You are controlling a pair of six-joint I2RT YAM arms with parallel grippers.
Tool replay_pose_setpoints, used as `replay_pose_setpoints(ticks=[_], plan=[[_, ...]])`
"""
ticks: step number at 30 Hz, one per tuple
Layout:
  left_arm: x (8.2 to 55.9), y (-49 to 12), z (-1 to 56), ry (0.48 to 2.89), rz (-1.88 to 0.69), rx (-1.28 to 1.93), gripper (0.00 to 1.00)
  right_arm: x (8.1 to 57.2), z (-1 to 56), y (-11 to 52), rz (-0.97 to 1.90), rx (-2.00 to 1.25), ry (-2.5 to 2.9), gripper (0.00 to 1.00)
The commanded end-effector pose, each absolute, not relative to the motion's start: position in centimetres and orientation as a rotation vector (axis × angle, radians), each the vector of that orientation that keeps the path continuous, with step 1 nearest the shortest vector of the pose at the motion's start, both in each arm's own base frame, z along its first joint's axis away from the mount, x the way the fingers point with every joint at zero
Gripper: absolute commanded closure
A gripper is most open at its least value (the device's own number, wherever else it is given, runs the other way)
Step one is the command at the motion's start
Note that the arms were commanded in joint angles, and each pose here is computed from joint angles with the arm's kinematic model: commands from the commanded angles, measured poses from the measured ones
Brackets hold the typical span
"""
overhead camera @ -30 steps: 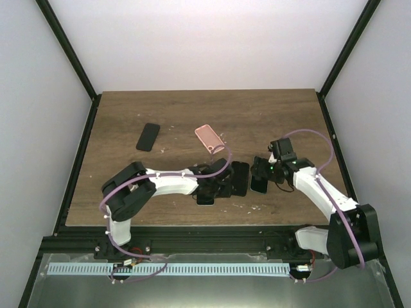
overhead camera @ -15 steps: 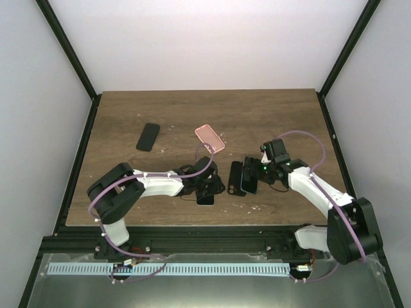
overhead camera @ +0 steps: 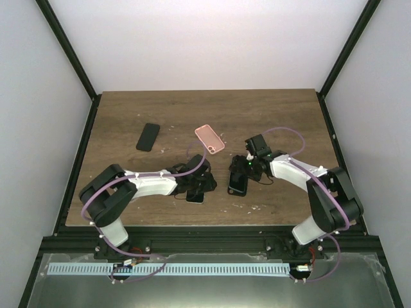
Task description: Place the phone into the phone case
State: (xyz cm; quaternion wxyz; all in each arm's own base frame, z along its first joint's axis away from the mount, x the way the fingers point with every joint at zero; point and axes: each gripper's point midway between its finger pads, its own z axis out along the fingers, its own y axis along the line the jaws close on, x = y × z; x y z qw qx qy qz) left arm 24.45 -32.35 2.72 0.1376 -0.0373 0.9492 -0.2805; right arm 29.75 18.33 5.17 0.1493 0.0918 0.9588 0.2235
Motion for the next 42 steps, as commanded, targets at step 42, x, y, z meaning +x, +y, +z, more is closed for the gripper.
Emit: replay_pose_setpoints(ticks=[42], plan=[[25.7,-34.7,7.2,2.689,-0.89,0.004,0.42,28.7,4.8,17.9,0.48,0.211,2.781,0.19]])
